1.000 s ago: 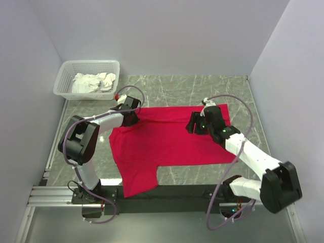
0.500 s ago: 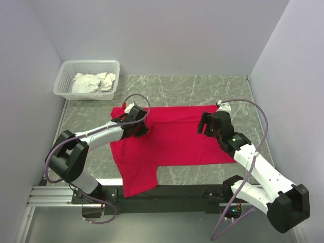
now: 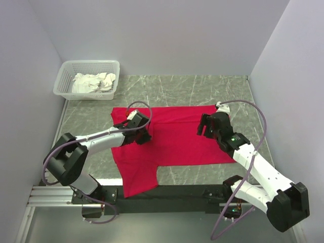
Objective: Fold and stack the t-shirts
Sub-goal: Fold the tshirt
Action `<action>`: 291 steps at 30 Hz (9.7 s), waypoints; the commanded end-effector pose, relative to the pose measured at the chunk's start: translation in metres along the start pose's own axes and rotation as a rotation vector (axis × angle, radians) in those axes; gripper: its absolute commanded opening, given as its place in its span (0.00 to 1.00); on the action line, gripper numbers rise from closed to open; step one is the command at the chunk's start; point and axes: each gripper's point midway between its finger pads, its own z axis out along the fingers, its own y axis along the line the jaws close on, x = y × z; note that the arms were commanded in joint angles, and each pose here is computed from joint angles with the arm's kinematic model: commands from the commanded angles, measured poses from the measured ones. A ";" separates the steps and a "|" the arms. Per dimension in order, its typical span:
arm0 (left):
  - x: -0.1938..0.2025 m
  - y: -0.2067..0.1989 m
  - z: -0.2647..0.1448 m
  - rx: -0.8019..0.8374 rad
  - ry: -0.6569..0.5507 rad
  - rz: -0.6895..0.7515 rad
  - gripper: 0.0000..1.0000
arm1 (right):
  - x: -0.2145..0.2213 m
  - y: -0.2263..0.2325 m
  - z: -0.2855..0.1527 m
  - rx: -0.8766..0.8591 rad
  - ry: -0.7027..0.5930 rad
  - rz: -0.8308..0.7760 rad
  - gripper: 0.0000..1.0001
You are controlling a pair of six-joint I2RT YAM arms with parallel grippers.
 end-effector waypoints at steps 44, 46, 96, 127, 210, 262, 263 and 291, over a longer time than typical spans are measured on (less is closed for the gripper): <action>-0.092 0.074 -0.017 0.058 -0.169 0.139 0.59 | 0.024 0.035 0.008 -0.212 0.093 -0.036 0.77; -0.089 0.077 -0.022 0.045 -0.161 0.124 0.57 | 0.022 0.035 0.008 -0.213 0.086 -0.034 0.77; -0.049 0.114 -0.043 -0.157 -0.060 -0.068 0.05 | 0.022 0.039 0.007 -0.233 0.097 -0.038 0.76; -0.004 -0.018 0.005 -0.283 -0.102 0.513 0.38 | 0.018 0.026 0.003 -0.171 0.075 -0.044 0.75; -0.168 0.100 0.064 -0.313 -0.087 0.018 0.36 | -0.037 -0.177 0.169 0.300 0.263 0.720 0.54; -0.244 0.022 -0.033 -0.164 -0.340 0.044 0.92 | -0.144 -0.158 0.139 0.326 0.045 0.502 0.41; -0.242 0.023 -0.044 -0.163 -0.350 0.038 0.91 | -0.132 -0.153 0.132 0.330 0.069 0.493 0.43; -0.004 0.167 -0.076 -0.369 -0.015 -0.127 0.49 | 0.043 -0.112 -0.020 0.330 0.175 0.413 0.54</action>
